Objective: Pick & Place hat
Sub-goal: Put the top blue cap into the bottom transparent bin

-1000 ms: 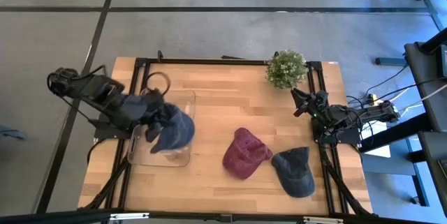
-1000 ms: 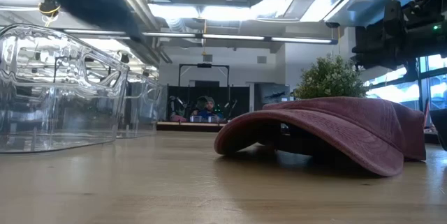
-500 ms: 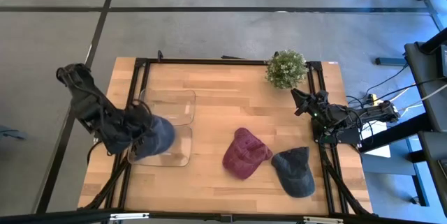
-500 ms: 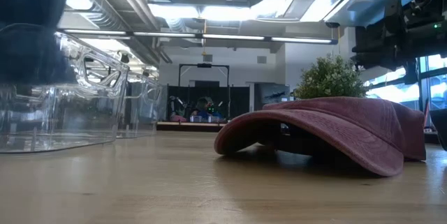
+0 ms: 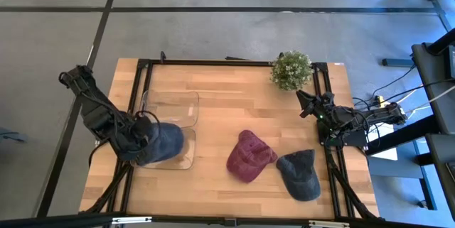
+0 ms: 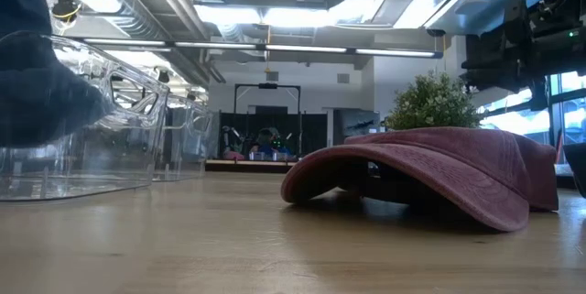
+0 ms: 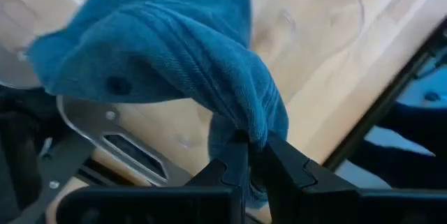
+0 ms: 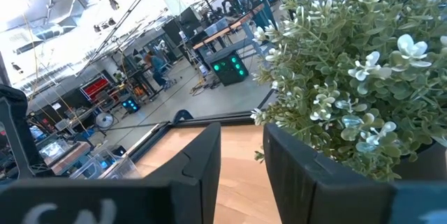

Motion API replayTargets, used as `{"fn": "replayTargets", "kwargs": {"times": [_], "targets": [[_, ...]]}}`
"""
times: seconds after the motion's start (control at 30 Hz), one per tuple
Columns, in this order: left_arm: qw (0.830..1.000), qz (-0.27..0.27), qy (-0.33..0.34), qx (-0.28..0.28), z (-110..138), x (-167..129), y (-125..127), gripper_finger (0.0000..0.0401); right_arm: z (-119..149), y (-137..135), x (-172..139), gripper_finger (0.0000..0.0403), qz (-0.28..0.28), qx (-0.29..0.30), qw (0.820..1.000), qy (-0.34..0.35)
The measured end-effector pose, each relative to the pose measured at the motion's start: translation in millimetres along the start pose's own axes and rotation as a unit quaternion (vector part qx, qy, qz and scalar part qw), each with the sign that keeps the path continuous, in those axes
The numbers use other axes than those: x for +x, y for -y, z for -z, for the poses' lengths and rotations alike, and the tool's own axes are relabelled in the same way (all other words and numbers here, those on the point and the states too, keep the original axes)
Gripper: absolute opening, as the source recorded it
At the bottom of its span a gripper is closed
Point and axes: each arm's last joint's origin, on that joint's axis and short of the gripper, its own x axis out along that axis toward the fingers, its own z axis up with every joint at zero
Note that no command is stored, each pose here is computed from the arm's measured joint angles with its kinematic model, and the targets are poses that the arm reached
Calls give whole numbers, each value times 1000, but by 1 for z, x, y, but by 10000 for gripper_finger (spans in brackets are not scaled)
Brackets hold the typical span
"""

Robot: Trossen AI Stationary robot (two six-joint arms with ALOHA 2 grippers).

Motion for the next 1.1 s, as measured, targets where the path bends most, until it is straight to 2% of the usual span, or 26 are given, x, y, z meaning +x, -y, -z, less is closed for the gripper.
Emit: {"fn": "replayTargets", "kwargs": {"times": [0.23,0.47,0.6,0.73,1.1], "targets": [[996,86,-6,20,-1,-8,15,21,0,0,0,110,0,-3,1000,0],[998,23,-19,-56,0,-5,3,21,0,0,0,110,0,-17,1000,0],[992,-1,-49,-115,2,-5,-1,21,0,0,0,110,0,-17,1000,0],[987,-15,-50,-151,2,-5,-3,22,0,0,0,110,0,-17,1000,0],[951,-74,-58,-294,4,-2,-6,26,0,0,0,110,0,-35,999,0]]}}
